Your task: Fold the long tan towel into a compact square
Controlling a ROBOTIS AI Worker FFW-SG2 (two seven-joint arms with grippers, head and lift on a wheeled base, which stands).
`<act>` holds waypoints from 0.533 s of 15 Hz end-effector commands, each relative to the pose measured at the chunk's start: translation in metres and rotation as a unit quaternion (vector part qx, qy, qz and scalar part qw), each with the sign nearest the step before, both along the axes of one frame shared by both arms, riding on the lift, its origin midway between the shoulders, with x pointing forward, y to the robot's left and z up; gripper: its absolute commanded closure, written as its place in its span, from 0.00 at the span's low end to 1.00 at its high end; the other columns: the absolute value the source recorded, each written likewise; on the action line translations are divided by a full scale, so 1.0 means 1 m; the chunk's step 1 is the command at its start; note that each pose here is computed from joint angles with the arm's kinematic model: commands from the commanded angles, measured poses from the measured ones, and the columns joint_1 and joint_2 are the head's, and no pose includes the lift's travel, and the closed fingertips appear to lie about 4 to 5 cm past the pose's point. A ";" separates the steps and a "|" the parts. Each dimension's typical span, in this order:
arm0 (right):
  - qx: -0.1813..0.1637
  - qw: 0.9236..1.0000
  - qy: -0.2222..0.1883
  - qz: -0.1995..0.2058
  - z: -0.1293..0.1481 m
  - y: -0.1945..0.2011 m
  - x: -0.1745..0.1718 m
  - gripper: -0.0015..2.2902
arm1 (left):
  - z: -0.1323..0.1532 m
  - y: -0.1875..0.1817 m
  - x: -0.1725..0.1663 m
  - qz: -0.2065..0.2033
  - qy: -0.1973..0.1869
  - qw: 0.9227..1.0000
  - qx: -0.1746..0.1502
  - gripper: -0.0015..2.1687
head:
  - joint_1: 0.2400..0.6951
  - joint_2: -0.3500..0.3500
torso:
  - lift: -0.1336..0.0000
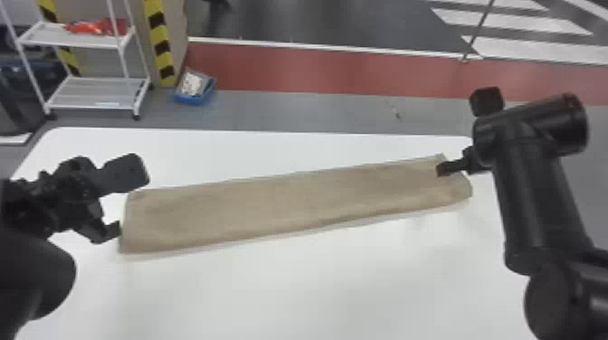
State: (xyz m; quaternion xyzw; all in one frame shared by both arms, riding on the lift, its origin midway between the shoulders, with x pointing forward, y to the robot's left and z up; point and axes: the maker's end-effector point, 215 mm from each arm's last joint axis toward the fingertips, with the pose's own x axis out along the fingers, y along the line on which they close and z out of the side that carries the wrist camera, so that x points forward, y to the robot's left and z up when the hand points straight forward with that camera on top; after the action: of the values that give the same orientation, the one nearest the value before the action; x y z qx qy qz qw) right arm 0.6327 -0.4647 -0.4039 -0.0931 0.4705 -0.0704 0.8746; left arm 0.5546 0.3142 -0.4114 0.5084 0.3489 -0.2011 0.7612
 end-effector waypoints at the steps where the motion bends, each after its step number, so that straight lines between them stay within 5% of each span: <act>1: 0.000 1.000 0.000 -0.001 -0.001 0.000 -0.001 0.06 | 0.000 0.001 0.000 0.001 0.000 1.000 0.001 0.02 | 1.00 0.30 | 0.07; 8: 0.002 1.000 0.003 -0.001 -0.003 0.001 -0.002 0.06 | 0.000 0.004 -0.001 -0.001 0.000 1.000 0.001 0.02 | 1.00 0.31 | 0.07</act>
State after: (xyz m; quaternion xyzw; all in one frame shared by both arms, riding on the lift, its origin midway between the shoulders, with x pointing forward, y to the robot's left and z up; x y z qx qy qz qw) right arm 0.6310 -0.4649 -0.4057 -0.0917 0.4727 -0.0711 0.8736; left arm 0.5533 0.3190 -0.4111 0.5079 0.3500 -0.1994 0.7614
